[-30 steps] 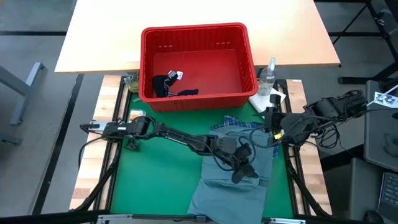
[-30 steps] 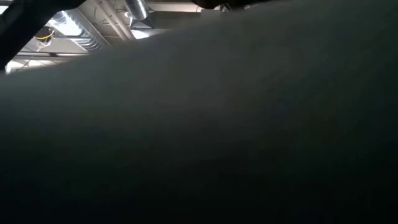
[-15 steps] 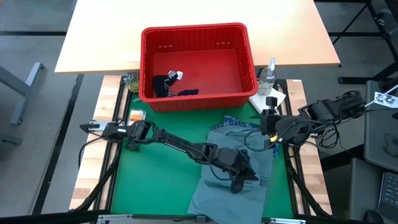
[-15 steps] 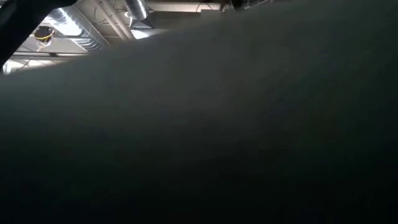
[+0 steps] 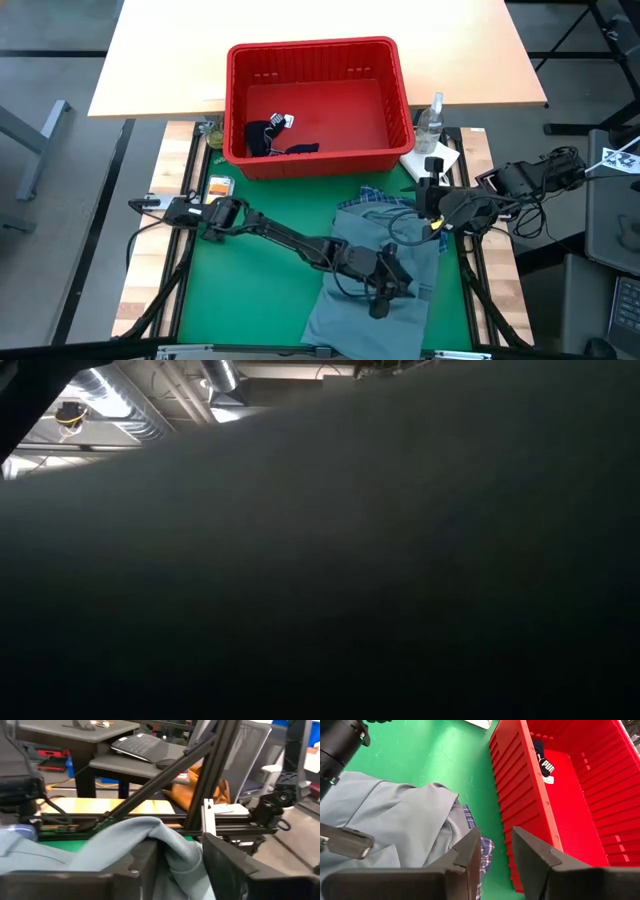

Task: Fold Laundry from Bin
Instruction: Fold the blue pants on top of the blue shirt

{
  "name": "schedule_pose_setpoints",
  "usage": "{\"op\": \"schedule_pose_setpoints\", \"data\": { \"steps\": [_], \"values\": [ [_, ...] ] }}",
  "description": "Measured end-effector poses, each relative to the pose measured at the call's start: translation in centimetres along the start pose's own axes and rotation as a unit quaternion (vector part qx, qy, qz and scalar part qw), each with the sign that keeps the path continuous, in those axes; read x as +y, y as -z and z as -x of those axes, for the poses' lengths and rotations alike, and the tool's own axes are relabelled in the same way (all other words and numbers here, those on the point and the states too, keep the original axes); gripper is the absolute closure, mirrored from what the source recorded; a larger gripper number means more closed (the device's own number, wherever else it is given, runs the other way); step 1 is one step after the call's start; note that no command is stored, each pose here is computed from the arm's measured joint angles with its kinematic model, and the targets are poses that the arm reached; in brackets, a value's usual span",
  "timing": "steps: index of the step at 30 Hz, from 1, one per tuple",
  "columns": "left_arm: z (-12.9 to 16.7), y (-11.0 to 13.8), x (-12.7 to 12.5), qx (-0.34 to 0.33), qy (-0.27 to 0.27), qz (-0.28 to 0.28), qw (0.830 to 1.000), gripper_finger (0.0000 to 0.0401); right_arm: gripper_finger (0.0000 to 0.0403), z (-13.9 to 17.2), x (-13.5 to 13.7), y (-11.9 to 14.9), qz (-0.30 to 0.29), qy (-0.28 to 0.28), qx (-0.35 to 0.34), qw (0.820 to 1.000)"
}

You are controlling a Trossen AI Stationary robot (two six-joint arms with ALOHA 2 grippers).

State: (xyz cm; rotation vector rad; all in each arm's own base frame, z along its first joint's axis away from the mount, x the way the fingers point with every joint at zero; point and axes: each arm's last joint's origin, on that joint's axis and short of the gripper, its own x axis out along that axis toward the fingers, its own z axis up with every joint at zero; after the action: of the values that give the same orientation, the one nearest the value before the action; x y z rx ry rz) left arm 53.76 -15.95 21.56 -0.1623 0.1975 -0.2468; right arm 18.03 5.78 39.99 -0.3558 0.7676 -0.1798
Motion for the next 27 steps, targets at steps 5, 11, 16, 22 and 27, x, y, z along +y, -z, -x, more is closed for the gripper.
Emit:
{"op": "schedule_pose_setpoints", "data": {
  "steps": [5,11,16,22,27],
  "values": [
    [0.0,-0.1,0.7,0.001,0.004,-0.021,1.0,0.0236,0.0292,-0.1,0.0,0.0,0.001,0.0,0.001,1.0],
    [0.1,-0.5,-0.6,-0.01,0.102,-0.031,0.994,0.0233,0.0292,-0.2,0.2,-0.1,0.002,-0.008,0.003,1.0],
    [0.1,-0.6,0.1,-0.016,0.091,-0.08,0.992,0.0233,0.0292,-0.2,0.4,0.0,0.002,-0.045,0.005,0.999],
    [0.5,-1.4,1.1,-0.007,0.081,-0.097,0.992,0.0234,0.0292,-0.3,1.0,-0.1,-0.024,-0.12,0.016,0.992],
    [3.1,-4.9,2.6,0.047,0.055,-0.107,0.992,0.0244,0.0292,-0.5,2.6,-0.3,-0.019,-0.15,0.026,0.988]
  ]
}}
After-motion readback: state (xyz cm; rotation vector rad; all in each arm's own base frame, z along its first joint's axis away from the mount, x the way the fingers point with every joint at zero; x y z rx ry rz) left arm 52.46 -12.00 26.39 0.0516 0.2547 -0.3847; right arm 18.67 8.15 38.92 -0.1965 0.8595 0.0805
